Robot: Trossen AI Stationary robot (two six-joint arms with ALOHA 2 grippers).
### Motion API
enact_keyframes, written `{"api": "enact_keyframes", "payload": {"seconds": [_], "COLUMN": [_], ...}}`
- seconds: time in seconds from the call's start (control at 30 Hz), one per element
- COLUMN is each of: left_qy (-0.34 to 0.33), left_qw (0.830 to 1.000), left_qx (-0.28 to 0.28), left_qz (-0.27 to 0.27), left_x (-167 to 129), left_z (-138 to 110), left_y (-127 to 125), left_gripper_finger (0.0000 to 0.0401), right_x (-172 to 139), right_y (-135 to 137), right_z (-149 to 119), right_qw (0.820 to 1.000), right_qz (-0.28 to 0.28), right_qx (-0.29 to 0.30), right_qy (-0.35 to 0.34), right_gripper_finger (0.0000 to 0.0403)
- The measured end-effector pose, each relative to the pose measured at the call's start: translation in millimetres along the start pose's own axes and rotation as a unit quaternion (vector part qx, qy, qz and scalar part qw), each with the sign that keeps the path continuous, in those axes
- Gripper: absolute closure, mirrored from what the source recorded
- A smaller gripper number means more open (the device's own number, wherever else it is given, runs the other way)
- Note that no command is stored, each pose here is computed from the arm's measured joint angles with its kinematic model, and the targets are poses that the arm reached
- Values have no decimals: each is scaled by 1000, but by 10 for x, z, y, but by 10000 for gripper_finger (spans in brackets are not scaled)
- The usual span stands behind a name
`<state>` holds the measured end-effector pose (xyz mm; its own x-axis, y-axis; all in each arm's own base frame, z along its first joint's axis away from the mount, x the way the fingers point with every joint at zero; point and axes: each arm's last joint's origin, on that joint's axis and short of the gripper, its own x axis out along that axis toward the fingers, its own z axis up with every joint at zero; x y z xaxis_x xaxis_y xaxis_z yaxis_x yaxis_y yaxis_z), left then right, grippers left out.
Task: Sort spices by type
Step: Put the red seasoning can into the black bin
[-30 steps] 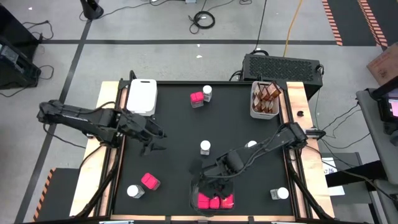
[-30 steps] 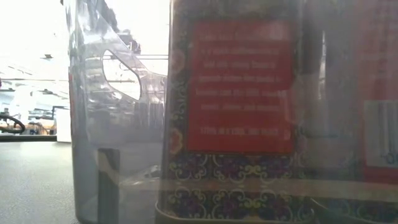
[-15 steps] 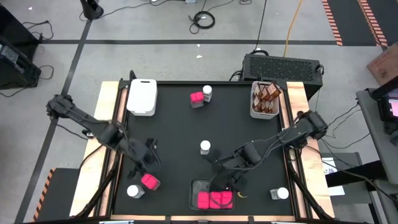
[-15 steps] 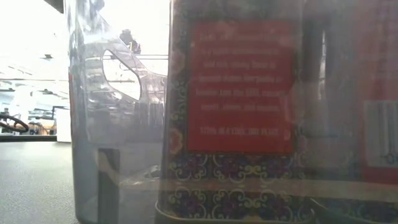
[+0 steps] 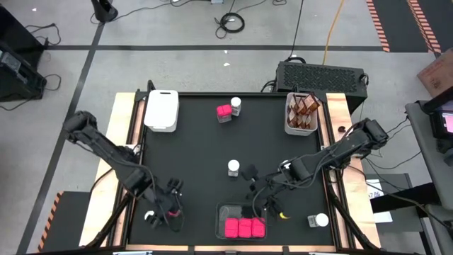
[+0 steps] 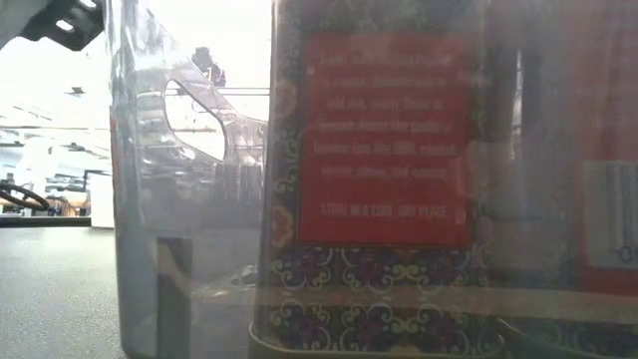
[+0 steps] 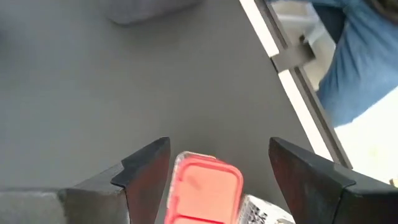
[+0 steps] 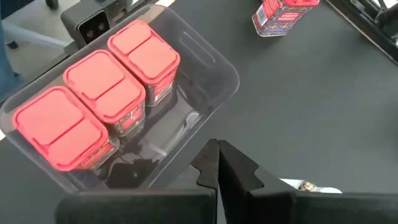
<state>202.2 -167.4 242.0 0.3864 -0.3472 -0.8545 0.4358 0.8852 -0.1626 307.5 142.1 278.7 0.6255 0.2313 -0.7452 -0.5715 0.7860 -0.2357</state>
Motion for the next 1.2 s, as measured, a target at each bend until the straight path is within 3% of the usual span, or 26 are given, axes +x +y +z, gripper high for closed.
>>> {"api": "enact_keyframes", "payload": {"seconds": [0.5, 1.2], "left_qy": [104, 157], "left_qw": [994, 987], "left_qx": [9, 6], "left_qz": [26, 32], "left_x": [253, 445], "left_z": [-141, -181], "left_y": [-9, 72], "left_gripper_finger": [125, 127], "right_x": [-1, 0], "right_y": [-15, -17], "right_z": [48, 50], "right_qw": [1000, 1000], "right_qz": [-9, -9], "right_qx": [-12, -13], "right_qy": [-25, -26], "right_gripper_finger": [403, 403]}}
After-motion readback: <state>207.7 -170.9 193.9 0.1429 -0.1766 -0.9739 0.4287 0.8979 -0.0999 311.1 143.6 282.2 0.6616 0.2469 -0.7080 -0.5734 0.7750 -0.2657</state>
